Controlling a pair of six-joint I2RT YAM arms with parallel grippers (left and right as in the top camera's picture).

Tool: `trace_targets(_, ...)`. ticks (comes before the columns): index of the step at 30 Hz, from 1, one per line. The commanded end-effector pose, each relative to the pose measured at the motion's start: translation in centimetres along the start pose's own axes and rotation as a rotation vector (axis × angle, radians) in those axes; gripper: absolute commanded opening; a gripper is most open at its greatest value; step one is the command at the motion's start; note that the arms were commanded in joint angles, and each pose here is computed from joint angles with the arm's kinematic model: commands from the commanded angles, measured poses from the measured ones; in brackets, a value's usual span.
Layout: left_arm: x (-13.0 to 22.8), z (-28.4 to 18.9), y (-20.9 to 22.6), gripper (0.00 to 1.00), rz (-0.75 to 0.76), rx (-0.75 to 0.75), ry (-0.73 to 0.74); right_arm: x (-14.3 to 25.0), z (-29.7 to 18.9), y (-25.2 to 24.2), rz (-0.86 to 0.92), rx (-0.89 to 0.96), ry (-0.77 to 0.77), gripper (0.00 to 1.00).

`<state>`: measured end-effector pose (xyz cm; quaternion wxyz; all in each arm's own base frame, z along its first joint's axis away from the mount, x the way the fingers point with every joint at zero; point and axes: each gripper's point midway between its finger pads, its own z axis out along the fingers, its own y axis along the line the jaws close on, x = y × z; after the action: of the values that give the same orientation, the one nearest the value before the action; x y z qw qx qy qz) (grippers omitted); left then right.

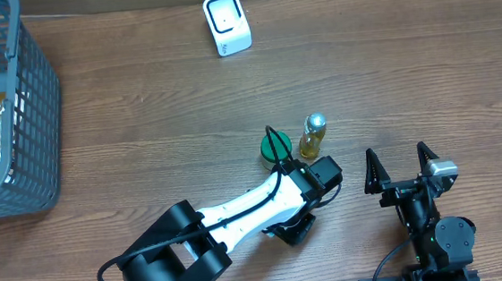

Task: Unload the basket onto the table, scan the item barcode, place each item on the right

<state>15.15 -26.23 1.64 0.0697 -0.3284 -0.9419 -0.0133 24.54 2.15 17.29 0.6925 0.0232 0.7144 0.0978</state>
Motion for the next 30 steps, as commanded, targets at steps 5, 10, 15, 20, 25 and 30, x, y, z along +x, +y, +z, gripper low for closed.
trace_targets(5,-1.6,-3.7,0.3,0.49,-0.009,-0.025,-0.058,0.3,0.0,0.0,0.003,-0.001,-0.001,1.0)
trace_targets(10,-1.6,-5.2,0.1,0.2,0.021,-0.017,-0.06,0.3,0.0,0.0,0.003,-0.001,-0.001,1.0)
trace_targets(15,-0.6,-5.2,-1.0,0.04,0.104,0.051,-0.014,0.3,0.0,0.0,0.003,-0.001,-0.001,1.0)
trace_targets(20,-0.2,-5.3,-1.5,0.04,0.153,0.125,0.013,0.3,0.0,0.0,0.003,-0.001,-0.001,1.0)
trace_targets(25,-0.4,-5.5,-0.3,0.06,0.133,0.14,0.019,0.3,0.0,0.0,0.003,-0.001,-0.001,1.0)
trace_targets(30,-0.9,-5.6,0.9,0.27,0.083,0.161,0.016,0.3,0.0,0.0,0.003,-0.001,-0.001,1.0)
